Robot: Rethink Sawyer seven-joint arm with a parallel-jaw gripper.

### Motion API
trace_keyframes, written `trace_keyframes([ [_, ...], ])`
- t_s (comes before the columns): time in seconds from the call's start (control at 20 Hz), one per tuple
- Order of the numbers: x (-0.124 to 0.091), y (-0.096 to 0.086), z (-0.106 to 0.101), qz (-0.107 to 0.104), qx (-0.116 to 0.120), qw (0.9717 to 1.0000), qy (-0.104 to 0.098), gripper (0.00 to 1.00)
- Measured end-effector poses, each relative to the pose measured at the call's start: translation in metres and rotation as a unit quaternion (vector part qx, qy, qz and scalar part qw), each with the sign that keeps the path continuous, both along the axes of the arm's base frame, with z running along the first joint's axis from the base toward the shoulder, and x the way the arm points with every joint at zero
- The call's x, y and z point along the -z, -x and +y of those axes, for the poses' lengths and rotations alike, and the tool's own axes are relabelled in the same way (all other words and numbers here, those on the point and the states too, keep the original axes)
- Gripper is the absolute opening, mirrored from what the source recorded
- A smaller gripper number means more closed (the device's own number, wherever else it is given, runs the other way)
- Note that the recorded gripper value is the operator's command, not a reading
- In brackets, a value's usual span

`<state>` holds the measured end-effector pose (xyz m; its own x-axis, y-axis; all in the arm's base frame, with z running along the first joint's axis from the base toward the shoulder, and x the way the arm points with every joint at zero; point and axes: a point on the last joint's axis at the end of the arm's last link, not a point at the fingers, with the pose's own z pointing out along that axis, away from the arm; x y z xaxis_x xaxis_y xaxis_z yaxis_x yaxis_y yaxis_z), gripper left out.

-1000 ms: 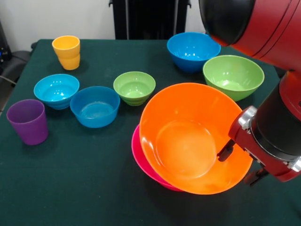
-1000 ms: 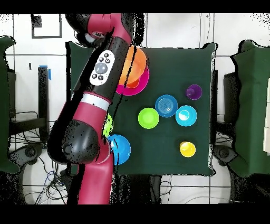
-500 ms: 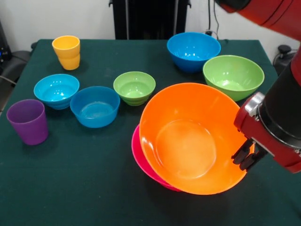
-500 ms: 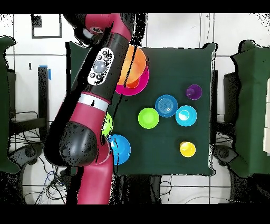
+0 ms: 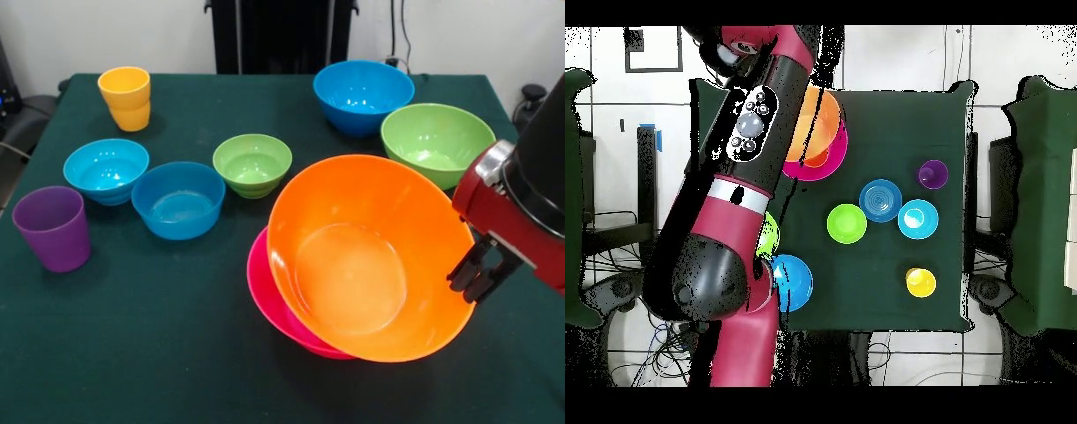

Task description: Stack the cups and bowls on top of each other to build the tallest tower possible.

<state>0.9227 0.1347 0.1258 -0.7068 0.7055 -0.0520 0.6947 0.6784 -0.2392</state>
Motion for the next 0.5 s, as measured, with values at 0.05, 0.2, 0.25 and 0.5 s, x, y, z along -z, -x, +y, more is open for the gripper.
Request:
trace_keyframes([
  [0.05, -0.002, 0.0, 0.001, -0.001, 0.0, 1.0, -0.002, 0.0],
  [0.2, -0.01, 0.005, 0.011, -0.005, 0.005, 0.9999, -0.009, 0.0],
  [0.25, -0.012, 0.007, 0.015, -0.007, 0.007, 0.9999, -0.012, 0.0],
  [0.5, -0.031, 0.026, 0.062, -0.017, 0.011, 0.9993, -0.031, 0.0],
])
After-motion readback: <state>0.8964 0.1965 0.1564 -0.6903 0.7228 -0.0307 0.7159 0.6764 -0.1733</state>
